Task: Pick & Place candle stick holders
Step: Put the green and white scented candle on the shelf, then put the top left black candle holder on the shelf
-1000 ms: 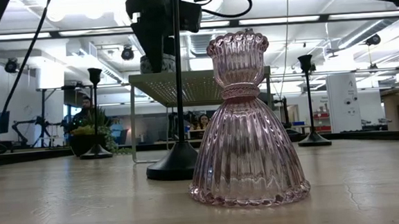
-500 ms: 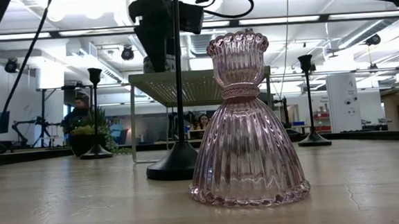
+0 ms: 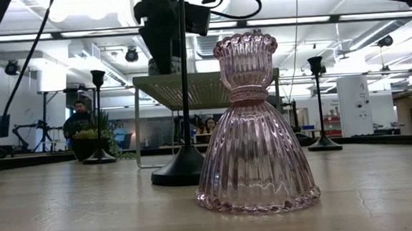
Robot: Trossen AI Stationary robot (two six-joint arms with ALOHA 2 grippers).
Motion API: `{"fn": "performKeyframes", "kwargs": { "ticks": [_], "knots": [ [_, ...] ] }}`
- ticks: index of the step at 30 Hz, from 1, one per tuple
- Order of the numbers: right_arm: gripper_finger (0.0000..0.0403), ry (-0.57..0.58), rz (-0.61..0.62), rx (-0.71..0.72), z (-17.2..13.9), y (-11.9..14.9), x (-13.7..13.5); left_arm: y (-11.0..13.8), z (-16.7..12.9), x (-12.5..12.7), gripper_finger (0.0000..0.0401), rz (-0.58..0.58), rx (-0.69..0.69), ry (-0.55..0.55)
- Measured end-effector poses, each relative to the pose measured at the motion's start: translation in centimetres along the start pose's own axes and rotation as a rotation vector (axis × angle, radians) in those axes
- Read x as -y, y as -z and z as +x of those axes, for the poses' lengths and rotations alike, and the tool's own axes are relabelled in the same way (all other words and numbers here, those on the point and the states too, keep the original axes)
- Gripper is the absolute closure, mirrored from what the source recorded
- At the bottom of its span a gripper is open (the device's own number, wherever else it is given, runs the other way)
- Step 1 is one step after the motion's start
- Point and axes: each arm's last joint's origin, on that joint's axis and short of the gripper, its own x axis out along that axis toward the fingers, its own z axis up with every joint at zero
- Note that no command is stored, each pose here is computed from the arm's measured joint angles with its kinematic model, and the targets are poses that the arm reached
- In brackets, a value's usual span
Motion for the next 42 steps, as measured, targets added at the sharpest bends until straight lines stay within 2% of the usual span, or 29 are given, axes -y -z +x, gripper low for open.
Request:
{"fn": "performKeyframes", "kwargs": {
  "ticks": [6, 15, 29, 36, 42],
  "knots": [
    [0.0003, 0.0, -0.003, 0.0, 0.0, 0.0, 0.0, 0.0, -0.5, -0.2, 0.0007, -0.018, 0.006, -0.001],
    [0.0003, 0.0, 0.0, -0.001, 0.0, 0.0, 0.0, 0.2, -1.3, -0.1, 0.0004, -0.015, -0.011, 0.0],
    [0.0003, 0.0, 0.0, -0.001, 0.0, 0.0, 0.0, 1.1, -8.7, -0.1, 0.0004, -0.057, 0.076, -0.042],
    [0.0003, 0.0, 0.0, -0.001, 0.0, 0.0, 0.0, 3.8, -11.8, -0.3, 0.0004, -0.191, 0.158, -0.174],
    [0.0003, 0.0, 0.0, -0.001, 0.0, 0.0, 0.0, 7.4, -13.4, -0.1, 0.0004, -0.252, 0.251, -0.248]
  ]
}}
